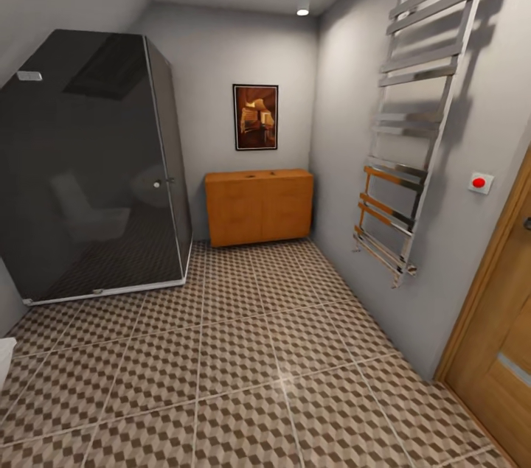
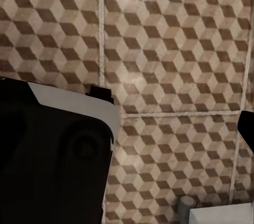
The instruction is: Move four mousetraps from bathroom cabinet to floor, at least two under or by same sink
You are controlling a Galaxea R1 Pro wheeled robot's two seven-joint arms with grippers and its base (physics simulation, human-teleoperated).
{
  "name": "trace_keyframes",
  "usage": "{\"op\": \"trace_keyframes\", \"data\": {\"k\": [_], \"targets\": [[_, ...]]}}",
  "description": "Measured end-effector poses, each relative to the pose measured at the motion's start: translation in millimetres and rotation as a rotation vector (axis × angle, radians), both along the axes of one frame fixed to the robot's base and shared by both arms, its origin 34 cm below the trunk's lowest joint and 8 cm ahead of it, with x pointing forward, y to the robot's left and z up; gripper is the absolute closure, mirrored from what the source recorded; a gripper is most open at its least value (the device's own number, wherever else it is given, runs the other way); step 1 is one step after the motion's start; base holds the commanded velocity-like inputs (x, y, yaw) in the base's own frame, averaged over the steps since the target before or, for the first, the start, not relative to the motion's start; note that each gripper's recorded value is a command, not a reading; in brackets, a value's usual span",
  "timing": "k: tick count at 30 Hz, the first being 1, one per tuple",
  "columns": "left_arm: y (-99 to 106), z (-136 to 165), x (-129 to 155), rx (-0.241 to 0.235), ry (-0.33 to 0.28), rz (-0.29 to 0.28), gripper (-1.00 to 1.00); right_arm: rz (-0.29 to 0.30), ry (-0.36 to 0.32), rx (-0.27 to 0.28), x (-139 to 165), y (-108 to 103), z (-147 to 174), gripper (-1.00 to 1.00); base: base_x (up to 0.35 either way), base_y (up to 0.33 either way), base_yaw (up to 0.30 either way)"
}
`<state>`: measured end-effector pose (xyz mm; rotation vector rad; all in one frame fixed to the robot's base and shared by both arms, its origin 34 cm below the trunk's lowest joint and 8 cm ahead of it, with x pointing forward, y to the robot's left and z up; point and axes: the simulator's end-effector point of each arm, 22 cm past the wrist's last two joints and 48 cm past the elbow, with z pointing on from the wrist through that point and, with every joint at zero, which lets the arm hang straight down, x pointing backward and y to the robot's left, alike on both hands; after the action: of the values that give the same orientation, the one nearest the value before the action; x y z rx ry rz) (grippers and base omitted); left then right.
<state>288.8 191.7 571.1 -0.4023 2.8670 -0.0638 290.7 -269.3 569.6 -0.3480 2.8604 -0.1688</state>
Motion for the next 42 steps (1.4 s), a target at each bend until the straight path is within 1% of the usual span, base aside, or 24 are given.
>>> {"op": "trace_keyframes", "data": {"k": [10, 42], "targets": [[-3.4, 0.2, 0.7, -0.020, -0.004, -0.005, -1.00, 0.002, -0.001, -0.003, 0.5, -0.5, 0.2, -1.00, 0.320, 0.000, 0.003], [-3.7, 0.1, 0.6, -0.022, -0.003, -0.006, -1.00, 0.009, 0.007, 0.006, -1.4, 3.1, -0.5, -1.00, 0.322, 0.000, 0.000]]}}
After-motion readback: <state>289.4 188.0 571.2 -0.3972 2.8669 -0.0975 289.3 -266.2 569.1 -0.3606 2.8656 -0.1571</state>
